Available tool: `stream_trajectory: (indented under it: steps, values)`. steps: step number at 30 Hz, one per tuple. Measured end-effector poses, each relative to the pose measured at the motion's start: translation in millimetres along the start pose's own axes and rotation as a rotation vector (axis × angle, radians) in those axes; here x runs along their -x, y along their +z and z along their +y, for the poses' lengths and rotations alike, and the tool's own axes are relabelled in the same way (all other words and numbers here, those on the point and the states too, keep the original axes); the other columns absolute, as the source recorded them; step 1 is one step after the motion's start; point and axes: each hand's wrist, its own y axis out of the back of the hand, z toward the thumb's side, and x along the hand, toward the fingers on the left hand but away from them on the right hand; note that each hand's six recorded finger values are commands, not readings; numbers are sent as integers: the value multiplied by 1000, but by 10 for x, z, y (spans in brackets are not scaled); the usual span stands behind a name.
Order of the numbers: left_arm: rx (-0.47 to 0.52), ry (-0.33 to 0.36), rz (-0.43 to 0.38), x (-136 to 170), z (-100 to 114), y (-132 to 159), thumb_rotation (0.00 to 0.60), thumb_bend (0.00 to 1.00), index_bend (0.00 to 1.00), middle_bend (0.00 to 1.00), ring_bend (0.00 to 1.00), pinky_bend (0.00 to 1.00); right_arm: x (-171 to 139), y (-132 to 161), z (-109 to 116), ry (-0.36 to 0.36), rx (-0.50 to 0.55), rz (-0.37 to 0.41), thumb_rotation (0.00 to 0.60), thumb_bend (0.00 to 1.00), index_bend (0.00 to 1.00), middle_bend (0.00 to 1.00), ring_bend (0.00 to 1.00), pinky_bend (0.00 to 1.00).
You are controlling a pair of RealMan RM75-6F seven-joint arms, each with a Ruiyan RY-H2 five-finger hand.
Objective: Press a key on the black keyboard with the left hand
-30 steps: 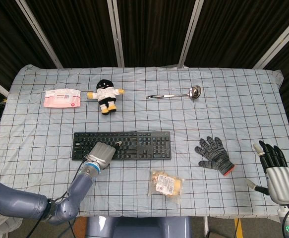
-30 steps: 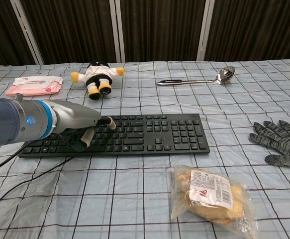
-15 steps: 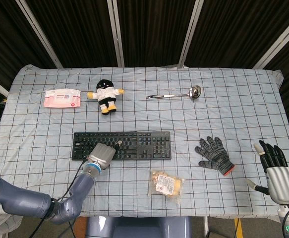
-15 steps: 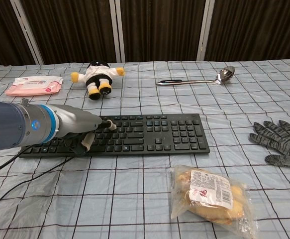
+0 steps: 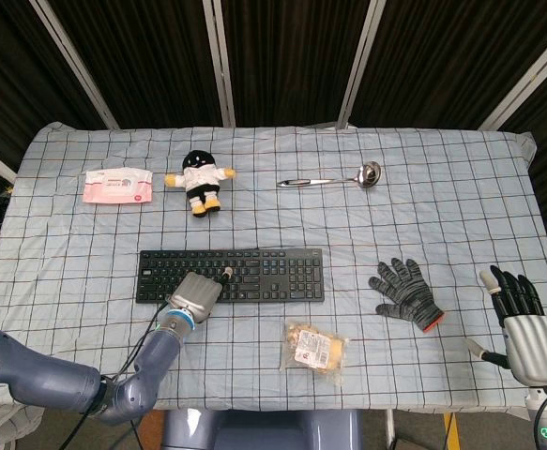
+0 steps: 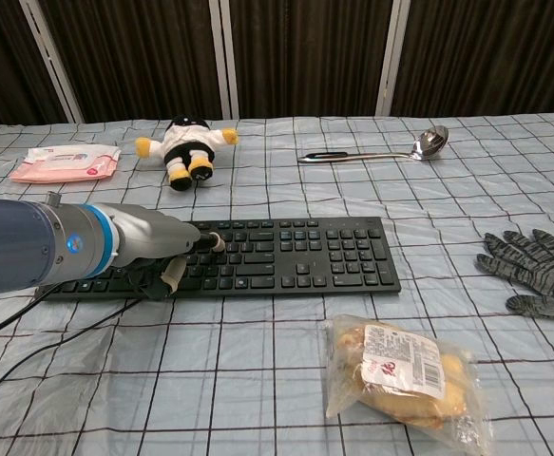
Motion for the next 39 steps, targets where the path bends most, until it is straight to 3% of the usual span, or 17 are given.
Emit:
stream_trajectory:
  steps: [24,33,39]
  values:
    - [-2,-7,16,-20,-6,-10,600,1000,0,818,732,549,2,-5,1,1,2,-2,600,51,0,0,0,0]
    - [22,59,13,138,132,-83,600,1000,0,817,732,550,0,-11,-4,3,-4,-6,600,50,0,0,0,0]
    - [38,147,21,362,243,-245,600,1000,0,772,689,526,1,-20,0,1,-8,-10,600,50,0,0,0,0]
